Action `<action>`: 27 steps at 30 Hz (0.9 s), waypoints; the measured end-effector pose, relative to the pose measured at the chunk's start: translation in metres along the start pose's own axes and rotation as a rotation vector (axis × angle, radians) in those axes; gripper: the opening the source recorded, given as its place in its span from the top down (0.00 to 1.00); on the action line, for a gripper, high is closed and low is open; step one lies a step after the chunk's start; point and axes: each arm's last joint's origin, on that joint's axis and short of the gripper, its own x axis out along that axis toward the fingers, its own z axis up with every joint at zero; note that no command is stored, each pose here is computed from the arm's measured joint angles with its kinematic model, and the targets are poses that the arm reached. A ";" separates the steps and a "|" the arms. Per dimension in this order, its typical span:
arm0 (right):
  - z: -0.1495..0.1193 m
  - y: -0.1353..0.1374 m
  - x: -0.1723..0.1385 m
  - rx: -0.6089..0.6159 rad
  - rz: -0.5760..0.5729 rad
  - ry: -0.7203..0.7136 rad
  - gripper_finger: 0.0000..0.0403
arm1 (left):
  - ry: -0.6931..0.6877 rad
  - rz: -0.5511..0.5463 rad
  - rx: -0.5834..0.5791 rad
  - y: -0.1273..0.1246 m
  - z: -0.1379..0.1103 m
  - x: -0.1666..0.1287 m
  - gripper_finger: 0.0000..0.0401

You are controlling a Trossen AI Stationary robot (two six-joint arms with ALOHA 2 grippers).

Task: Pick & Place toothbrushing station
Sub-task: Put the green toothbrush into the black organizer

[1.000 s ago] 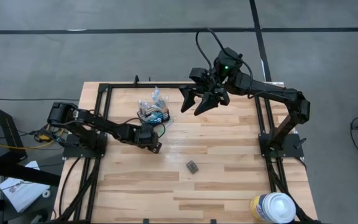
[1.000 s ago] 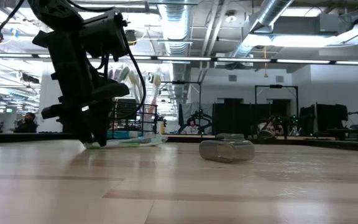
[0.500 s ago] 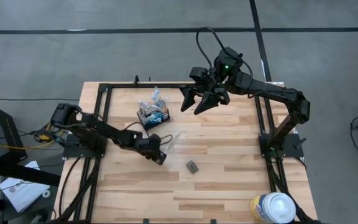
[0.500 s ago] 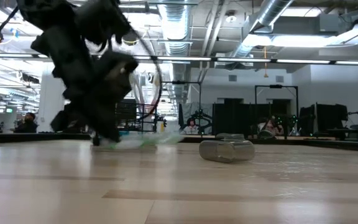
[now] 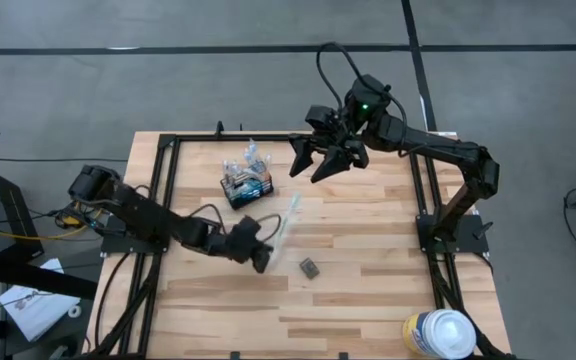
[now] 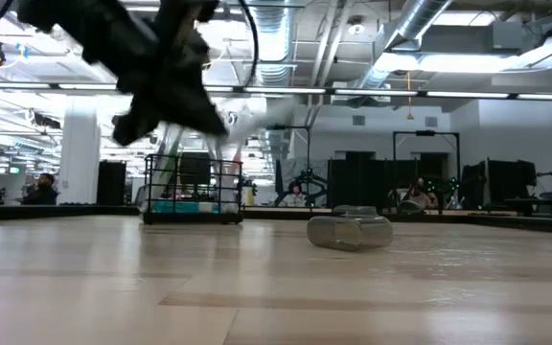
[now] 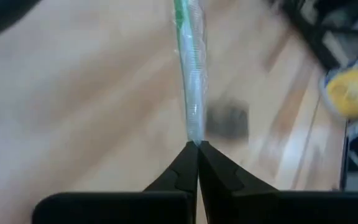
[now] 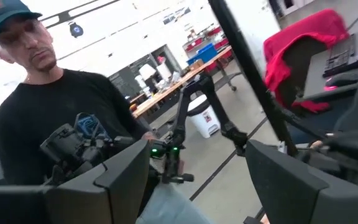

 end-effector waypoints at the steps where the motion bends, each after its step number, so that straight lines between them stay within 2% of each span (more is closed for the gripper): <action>1: 0.001 -0.001 -0.002 0.000 -0.012 -0.011 0.37 | -0.053 0.000 0.026 -0.002 0.005 -0.006 1.00; 4: 0.003 -0.003 -0.008 -0.009 -0.059 -0.052 0.37 | -0.231 0.016 0.077 -0.006 0.026 -0.027 1.00; 9: 0.008 -0.007 -0.018 -0.060 -0.151 -0.131 0.37 | -0.542 0.032 0.145 -0.009 0.068 -0.081 1.00; 13: 0.013 -0.008 -0.023 -0.100 -0.233 -0.227 0.37 | -0.715 0.020 0.214 -0.010 0.091 -0.121 1.00; 16: 0.015 -0.008 -0.024 -0.136 -0.265 -0.269 0.37 | -0.808 0.004 0.258 -0.010 0.104 -0.139 1.00; 20: 0.017 -0.008 -0.024 -0.155 -0.296 -0.307 0.37 | -0.843 -0.048 0.315 -0.009 0.114 -0.143 1.00; 24: 0.016 -0.015 -0.022 -0.147 -0.315 -0.325 0.37 | -0.817 -0.109 0.342 -0.009 0.120 -0.129 1.00; 27: 0.011 -0.027 -0.021 -0.058 -0.320 -0.325 0.37 | -0.822 -0.173 0.337 -0.010 0.127 -0.117 1.00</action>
